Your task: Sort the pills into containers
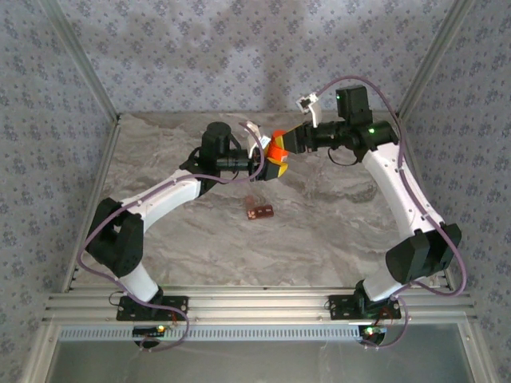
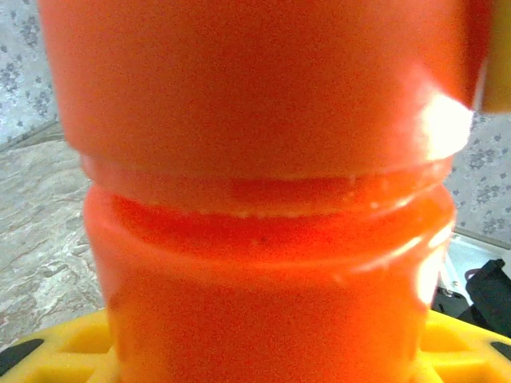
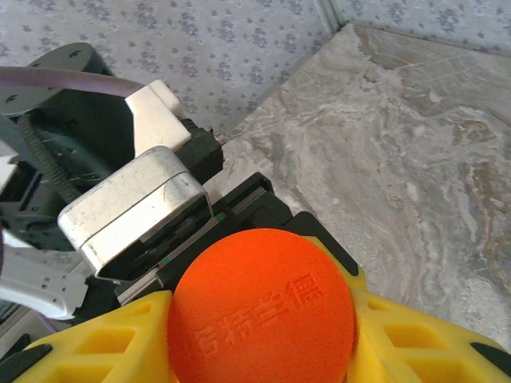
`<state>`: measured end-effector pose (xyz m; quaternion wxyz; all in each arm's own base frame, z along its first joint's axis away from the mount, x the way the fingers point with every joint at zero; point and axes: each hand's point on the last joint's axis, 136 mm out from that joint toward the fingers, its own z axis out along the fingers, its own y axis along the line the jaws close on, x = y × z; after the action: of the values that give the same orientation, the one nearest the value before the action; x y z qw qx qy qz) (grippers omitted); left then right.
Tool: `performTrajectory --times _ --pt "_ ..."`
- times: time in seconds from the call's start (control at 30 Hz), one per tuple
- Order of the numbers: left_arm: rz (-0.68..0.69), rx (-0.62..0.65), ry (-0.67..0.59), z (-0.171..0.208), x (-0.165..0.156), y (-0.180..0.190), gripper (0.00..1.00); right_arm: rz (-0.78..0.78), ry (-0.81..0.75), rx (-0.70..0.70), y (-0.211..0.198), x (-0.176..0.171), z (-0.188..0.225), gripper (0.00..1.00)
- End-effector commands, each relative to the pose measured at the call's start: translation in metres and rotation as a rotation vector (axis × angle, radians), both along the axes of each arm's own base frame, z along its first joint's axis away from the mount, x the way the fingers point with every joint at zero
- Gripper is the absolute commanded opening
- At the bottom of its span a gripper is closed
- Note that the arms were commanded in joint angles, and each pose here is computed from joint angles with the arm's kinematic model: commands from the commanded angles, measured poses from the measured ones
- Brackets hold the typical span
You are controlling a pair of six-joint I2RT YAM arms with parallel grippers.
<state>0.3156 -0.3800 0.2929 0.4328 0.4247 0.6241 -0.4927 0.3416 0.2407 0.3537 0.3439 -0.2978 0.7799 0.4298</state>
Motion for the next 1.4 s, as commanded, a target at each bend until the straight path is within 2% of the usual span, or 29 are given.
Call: performTrajectory --times 0.0,0.23,0.5,0.6,0.83,0.93,1.03,1.17,1.37 --pt "0.065 -0.053 -0.106 0.031 0.011 0.000 0.00 -0.118 0.054 -0.060 -0.002 0.002 -0.016 0.45" --pt "0.207 -0.044 -0.171 0.029 0.024 0.001 0.00 -0.336 0.157 -0.095 0.013 0.013 -0.043 0.46" --pt "0.222 -0.030 -0.173 0.021 0.025 -0.004 0.00 -0.387 0.247 -0.084 0.027 0.018 -0.057 0.47" --pt "0.227 -0.027 -0.169 0.020 0.026 -0.003 0.00 -0.373 0.243 -0.069 0.027 0.015 -0.052 0.50" --pt "0.231 -0.028 -0.164 0.019 0.027 -0.004 0.00 -0.327 0.177 0.002 0.014 0.012 -0.021 0.76" --pt "0.233 -0.026 -0.158 0.020 0.029 -0.003 0.00 -0.288 0.115 0.060 0.001 0.005 0.002 0.84" --pt "0.233 -0.026 -0.159 0.020 0.029 -0.002 0.00 -0.230 0.036 0.132 -0.011 -0.008 0.026 0.88" --pt "0.221 -0.031 -0.159 0.022 0.028 0.000 0.00 -0.157 -0.035 0.162 -0.026 -0.025 0.043 0.89" --pt "0.115 -0.051 -0.128 0.026 0.016 -0.001 0.00 -0.104 -0.086 0.144 -0.040 -0.021 0.041 0.87"
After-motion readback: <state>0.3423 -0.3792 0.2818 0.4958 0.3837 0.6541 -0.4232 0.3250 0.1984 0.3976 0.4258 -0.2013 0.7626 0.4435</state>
